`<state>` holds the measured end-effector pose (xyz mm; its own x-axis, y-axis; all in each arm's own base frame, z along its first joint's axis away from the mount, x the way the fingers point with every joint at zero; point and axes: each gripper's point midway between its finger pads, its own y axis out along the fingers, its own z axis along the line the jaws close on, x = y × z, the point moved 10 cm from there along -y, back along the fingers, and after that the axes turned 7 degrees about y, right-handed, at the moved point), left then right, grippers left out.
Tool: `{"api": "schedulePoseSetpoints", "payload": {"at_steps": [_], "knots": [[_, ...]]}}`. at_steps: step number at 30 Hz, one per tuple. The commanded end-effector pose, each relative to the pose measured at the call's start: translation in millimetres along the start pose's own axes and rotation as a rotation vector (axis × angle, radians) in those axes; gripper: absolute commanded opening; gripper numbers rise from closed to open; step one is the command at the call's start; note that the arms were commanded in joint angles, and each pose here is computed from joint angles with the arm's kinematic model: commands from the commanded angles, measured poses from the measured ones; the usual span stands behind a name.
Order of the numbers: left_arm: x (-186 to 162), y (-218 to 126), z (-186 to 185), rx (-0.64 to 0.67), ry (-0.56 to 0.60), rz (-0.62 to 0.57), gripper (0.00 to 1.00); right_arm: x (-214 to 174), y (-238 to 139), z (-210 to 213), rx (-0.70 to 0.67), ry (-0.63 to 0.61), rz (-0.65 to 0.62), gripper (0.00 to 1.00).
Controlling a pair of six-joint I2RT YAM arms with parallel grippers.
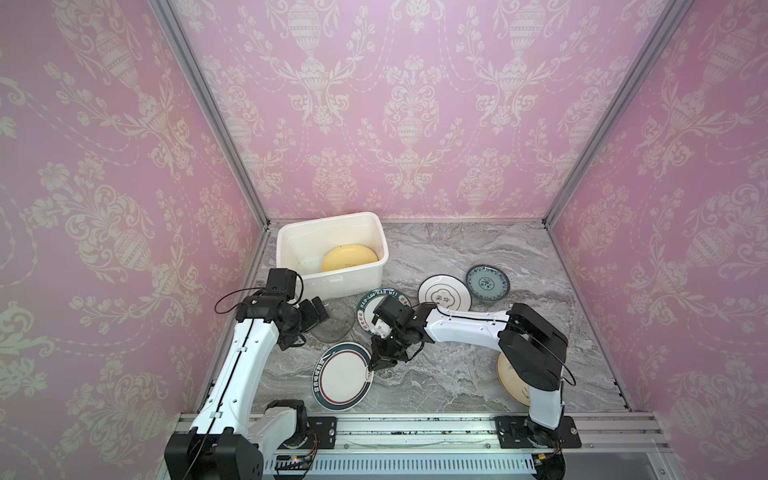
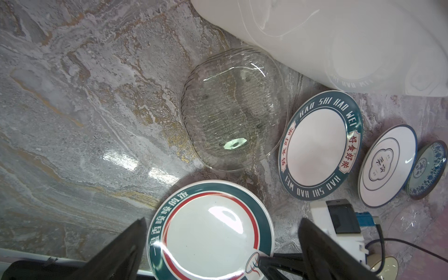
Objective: Place the plates into the plastic bin on the countertop
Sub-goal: 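Pinch the plate rims with both grippers and tilt it upright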
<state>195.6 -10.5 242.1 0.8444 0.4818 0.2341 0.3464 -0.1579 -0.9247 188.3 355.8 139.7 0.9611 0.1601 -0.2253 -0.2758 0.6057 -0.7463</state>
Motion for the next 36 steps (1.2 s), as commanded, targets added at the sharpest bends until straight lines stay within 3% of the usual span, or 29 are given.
{"api": "schedulePoseSetpoints", "payload": {"at_steps": [1, 10, 17, 23, 36], "knots": [[4, -5, -8, -0.039, 0.0, -0.002, 0.99, -11, -15, -8, -0.058, -0.042, 0.013, 0.0], [6, -2, -23, -0.172, 0.047, 0.008, 0.99, -18, -46, -36, -0.092, -0.014, -0.031, 0.0], [-2, 14, -51, -0.369, 0.183, 0.079, 0.99, -22, -66, -55, -0.061, -0.033, -0.023, 0.0], [-19, 21, -71, -0.384, 0.342, 0.205, 0.99, -27, -84, -72, -0.019, -0.033, -0.038, 0.0], [-42, 28, -66, -0.436, 0.382, 0.421, 0.99, -31, -120, -94, 0.196, 0.008, -0.13, 0.0]]}}
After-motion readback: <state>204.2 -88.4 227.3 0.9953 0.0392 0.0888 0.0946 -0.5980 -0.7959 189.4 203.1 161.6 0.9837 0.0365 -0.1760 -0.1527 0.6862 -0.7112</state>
